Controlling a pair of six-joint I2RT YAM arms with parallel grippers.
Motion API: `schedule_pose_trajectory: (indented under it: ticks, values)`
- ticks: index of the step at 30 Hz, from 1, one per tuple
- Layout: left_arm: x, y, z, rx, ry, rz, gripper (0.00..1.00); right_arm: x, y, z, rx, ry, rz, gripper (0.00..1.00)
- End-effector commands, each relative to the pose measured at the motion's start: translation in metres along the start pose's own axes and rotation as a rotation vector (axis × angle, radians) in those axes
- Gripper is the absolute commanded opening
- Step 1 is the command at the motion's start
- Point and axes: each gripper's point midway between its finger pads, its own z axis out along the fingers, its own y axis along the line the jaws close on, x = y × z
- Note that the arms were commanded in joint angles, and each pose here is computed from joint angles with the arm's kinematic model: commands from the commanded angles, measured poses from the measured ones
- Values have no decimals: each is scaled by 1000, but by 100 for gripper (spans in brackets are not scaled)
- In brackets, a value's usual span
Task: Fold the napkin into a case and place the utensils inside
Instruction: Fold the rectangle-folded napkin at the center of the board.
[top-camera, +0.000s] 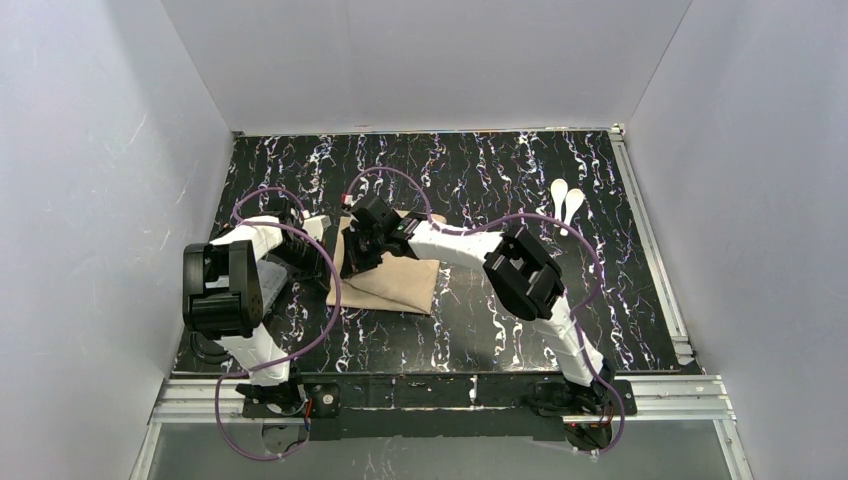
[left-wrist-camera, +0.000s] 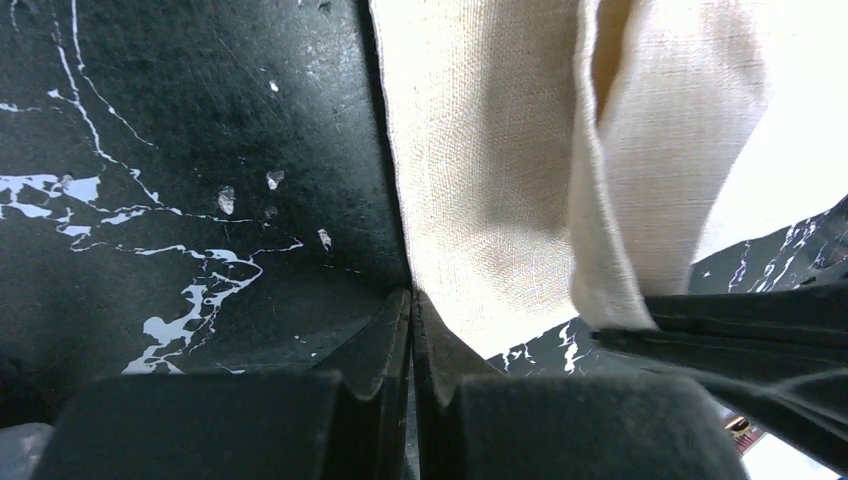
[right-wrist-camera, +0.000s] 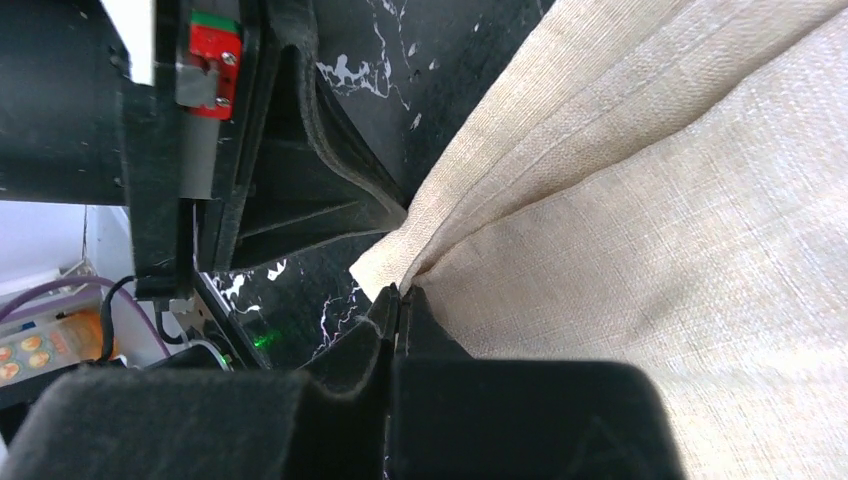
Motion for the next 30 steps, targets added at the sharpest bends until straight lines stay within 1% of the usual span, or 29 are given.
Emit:
schedule_pose_trajectory:
  ticks: [1, 7, 10, 14, 19, 24, 30]
  values:
    - [-1, -5, 0, 40, 9, -21, 0, -15, 35, 2, -112, -49, -78, 1]
    - [0, -4, 1, 43, 19, -31, 0, -16, 54, -2, -189, -85, -118, 1]
    - [0, -3, 1, 45, 21, -36, 0, -12, 56, -3, -204, -89, -120, 1]
    - [0, -2, 1, 43, 24, -39, 0, 2, 46, 4, -197, -49, -107, 1]
    - [0, 0, 0, 30, 18, -33, 0, 13, 55, 10, -266, -6, -122, 1]
    - [-1, 1, -1, 22, 16, -28, 0, 20, 64, 6, -311, 9, -140, 1]
    - [-3, 0, -5, 19, 1, -23, 0, 35, 48, 14, -270, 46, -105, 1]
